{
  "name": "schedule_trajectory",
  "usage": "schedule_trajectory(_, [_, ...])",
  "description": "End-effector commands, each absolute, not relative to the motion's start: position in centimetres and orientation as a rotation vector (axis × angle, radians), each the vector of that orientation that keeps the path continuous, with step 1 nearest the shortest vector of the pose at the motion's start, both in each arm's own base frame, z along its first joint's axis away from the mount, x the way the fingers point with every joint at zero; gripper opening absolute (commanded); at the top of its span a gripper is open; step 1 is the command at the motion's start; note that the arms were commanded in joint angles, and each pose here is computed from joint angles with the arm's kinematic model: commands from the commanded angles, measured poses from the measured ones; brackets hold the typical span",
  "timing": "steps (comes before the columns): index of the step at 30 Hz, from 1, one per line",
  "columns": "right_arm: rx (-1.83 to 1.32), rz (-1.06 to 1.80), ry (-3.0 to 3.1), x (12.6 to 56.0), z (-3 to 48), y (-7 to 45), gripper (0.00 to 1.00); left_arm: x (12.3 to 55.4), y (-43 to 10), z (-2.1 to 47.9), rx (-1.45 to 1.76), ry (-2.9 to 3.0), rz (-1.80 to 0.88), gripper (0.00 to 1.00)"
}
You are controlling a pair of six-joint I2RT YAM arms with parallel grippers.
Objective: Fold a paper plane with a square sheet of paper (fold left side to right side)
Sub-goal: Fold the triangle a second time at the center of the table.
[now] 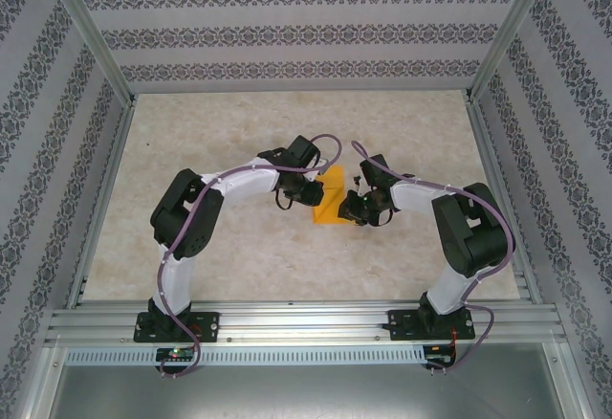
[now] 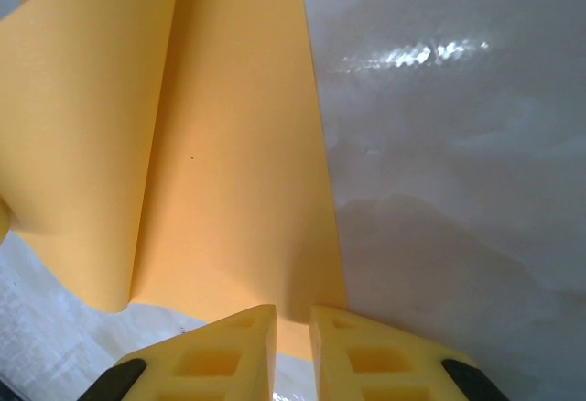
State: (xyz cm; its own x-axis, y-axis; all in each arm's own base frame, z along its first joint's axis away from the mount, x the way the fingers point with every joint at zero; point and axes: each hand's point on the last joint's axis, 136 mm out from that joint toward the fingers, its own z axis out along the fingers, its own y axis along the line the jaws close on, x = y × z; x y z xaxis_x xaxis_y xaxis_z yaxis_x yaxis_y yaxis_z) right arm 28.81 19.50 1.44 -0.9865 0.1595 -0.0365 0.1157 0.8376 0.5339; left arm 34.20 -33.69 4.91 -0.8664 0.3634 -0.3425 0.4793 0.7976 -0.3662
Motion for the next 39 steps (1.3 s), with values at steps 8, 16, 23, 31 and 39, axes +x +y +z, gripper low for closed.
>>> schedule_trajectory(8, [0.174, 0.776, 2.962, 28.7, 0.8, 19.5, 0.19, 35.3, -33.3, 4.0, 0.673, 2.745, -0.598, 0.15])
schedule_trajectory(16, [0.171, 0.759, 2.972, 28.6, 0.7, 19.4, 0.20, 35.6, -33.3, 3.6, 0.659, 2.747, -0.590, 0.15])
schedule_trajectory(23, [0.164, 0.740, 2.982, 28.4, 0.5, 19.2, 0.20, 35.9, -33.3, 3.4, 0.652, 2.751, -0.587, 0.15])
schedule_trajectory(31, [0.161, 0.732, 2.985, 28.4, 0.4, 19.2, 0.20, 36.1, -33.1, 2.8, 0.648, 2.763, -0.566, 0.14])
schedule_trajectory(39, [0.162, 0.730, 2.990, 28.3, 0.4, 19.2, 0.20, 36.0, -32.7, 2.4, 0.642, 2.776, -0.539, 0.14])
